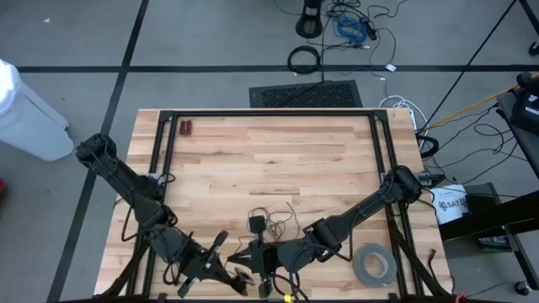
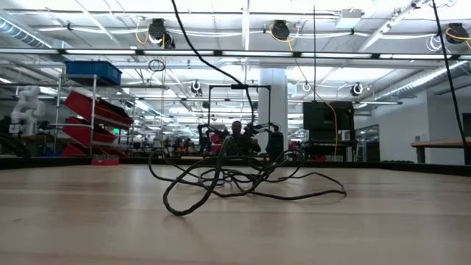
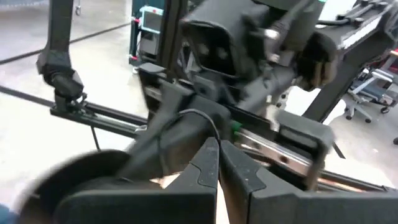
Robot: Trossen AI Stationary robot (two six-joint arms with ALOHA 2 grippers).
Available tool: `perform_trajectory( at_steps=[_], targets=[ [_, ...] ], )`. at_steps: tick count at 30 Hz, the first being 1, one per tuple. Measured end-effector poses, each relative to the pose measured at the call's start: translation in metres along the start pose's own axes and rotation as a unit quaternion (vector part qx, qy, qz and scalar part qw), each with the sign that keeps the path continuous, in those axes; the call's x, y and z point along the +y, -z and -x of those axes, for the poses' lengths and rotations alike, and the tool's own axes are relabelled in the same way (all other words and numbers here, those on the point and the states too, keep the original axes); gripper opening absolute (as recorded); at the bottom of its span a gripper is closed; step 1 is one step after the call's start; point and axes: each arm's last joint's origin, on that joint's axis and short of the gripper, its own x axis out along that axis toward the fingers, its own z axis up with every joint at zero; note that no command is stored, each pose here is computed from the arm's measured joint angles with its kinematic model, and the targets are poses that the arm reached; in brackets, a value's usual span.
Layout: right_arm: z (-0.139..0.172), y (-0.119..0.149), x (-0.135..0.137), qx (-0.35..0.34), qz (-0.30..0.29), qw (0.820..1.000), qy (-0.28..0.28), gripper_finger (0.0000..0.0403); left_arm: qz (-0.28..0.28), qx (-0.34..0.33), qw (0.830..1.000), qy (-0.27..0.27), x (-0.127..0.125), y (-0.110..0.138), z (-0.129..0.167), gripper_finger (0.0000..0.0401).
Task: Coil cords
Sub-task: Coil the black wire on the spool
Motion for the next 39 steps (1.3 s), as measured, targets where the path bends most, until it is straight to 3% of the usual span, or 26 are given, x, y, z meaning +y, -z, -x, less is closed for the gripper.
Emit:
perform_trajectory(
  at_steps=[7, 17, 28, 39],
  targets=[
    [0.011, -0.014, 0.011, 0.006, 0.003, 1.0, -0.012, 0.0, 0.012, 0.02, 0.999, -0.033, 0.001, 0.003, 0.001, 0.0],
    [0.023, -0.007, 0.031, 0.058, -0.011, 0.998, -0.015, 0.0, 0.028, 0.06, 0.995, -0.078, 0.002, 0.006, 0.008, 0.0],
    [0.034, 0.006, 0.042, 0.124, -0.029, 0.992, -0.002, 0.0, 0.025, 0.063, 0.995, -0.078, -0.002, 0.006, 0.008, 0.0],
    [0.043, 0.011, 0.054, 0.148, -0.041, 0.988, 0.006, 0.0, 0.016, 0.057, 0.998, -0.038, -0.022, 0.0, 0.017, 0.0]
  ],
)
